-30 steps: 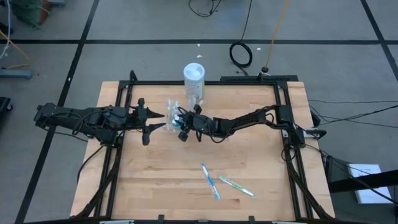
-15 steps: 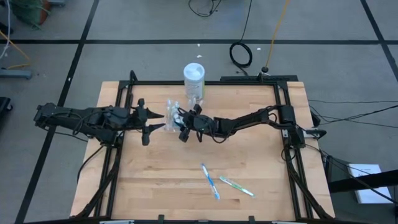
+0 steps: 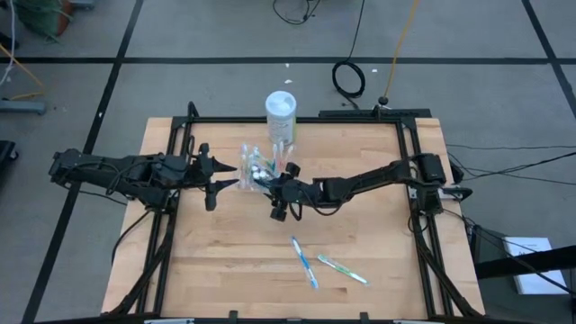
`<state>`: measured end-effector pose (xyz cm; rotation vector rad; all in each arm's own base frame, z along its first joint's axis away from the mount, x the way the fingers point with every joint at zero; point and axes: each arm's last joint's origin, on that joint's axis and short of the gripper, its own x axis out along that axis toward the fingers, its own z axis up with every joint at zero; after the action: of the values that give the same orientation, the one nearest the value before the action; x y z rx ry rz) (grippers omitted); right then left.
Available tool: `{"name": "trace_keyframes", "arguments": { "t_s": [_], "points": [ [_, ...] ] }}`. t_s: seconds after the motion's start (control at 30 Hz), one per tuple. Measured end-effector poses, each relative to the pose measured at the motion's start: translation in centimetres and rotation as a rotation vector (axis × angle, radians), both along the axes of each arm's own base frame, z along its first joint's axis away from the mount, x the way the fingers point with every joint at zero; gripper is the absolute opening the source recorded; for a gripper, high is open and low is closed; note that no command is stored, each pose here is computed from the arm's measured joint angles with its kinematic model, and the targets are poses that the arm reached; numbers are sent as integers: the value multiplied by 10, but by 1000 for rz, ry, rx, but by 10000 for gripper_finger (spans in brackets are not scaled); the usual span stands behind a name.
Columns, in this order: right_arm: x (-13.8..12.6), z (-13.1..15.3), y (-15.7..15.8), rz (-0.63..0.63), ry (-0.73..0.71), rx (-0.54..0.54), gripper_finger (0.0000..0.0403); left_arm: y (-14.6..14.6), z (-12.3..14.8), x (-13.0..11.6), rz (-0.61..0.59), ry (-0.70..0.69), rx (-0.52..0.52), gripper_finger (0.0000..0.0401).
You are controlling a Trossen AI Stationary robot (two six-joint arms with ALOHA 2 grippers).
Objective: Pick & Place toothbrushing station
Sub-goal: Put the green toothbrush into the transparent organizer
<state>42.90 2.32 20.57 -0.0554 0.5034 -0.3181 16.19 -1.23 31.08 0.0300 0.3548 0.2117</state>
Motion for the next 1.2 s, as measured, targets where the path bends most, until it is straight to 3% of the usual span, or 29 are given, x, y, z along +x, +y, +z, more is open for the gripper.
{"name": "trace_keyframes", "arguments": {
  "t_s": [0.17,0.53,0.8,0.97,1.2],
  "points": [
    [-20,5,14,1,149,52,181,0,0,0,1,-1,-2,161],
    [-65,2,51,23,519,503,180,0,0,0,1,-3,-5,161],
    [-72,-5,85,-20,568,663,180,0,1,0,8,-12,-23,161],
    [-78,-5,100,12,587,653,180,-1,1,0,-8,-10,-31,161],
    [-92,-11,130,382,638,381,180,-2,0,0,-61,-5,-43,161]
  ]
}}
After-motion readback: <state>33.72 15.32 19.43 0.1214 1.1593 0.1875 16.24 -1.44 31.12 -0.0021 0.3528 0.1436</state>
